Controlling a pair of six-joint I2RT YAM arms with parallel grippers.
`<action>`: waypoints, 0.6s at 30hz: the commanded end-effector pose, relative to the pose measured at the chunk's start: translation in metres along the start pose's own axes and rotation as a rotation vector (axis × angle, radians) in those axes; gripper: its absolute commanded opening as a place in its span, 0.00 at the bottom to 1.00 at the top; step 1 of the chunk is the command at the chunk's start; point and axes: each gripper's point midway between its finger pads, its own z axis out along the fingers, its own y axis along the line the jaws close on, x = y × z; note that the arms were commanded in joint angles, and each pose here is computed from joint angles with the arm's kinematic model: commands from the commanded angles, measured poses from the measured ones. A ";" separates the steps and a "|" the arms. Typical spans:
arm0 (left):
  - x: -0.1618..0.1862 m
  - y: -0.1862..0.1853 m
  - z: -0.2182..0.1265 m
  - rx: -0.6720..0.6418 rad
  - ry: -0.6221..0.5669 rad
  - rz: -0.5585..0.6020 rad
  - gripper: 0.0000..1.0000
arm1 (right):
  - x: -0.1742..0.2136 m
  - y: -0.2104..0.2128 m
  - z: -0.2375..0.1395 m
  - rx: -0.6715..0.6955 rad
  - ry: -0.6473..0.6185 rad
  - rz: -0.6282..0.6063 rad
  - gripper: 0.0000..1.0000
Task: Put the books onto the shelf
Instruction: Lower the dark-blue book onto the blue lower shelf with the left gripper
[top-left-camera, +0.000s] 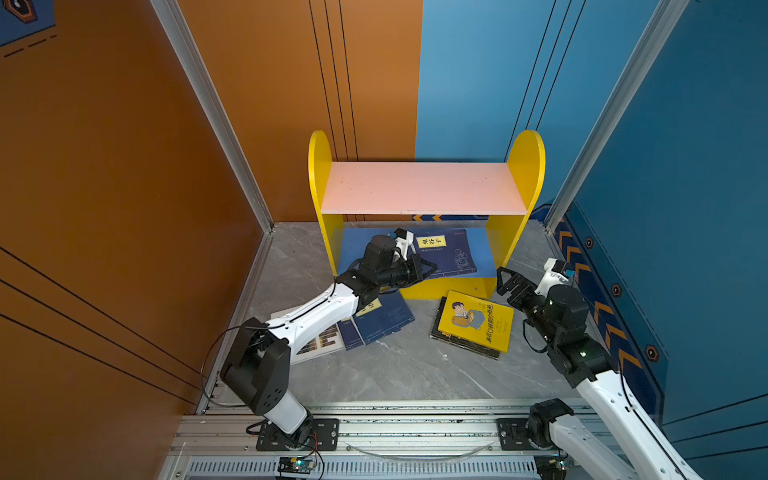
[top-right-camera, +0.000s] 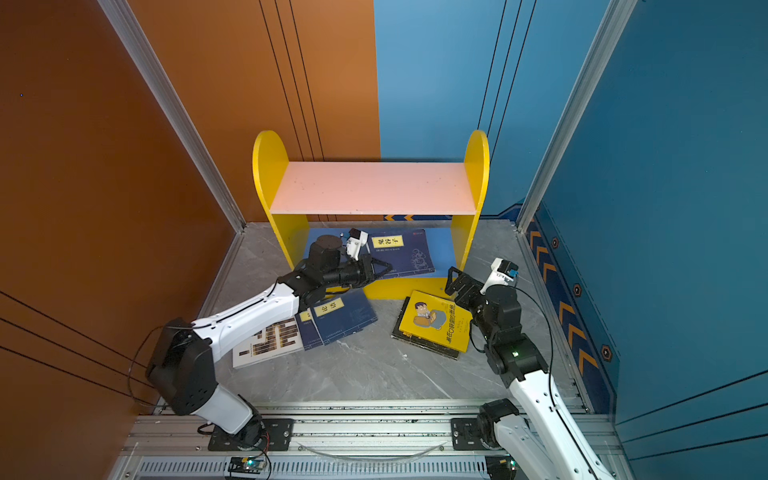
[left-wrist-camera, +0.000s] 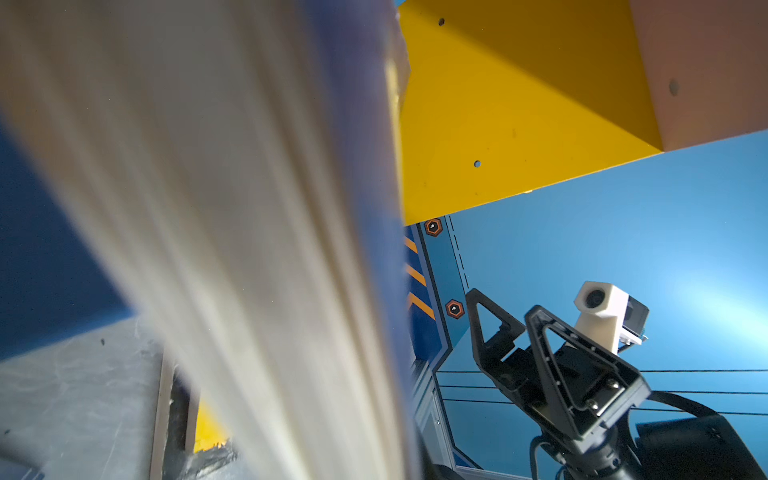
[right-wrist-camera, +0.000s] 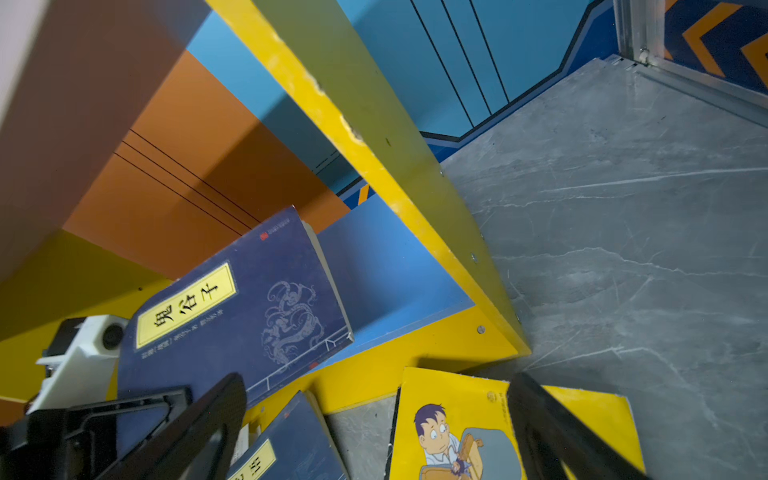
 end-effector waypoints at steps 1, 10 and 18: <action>-0.013 -0.022 0.011 0.098 0.021 0.056 0.00 | -0.019 0.015 0.012 -0.067 -0.020 -0.036 1.00; -0.020 -0.001 0.053 0.119 0.090 0.003 0.00 | -0.018 0.007 0.054 -0.045 0.046 -0.058 1.00; -0.025 0.006 0.073 0.141 0.129 -0.023 0.00 | -0.017 -0.031 0.073 0.149 0.049 -0.061 0.96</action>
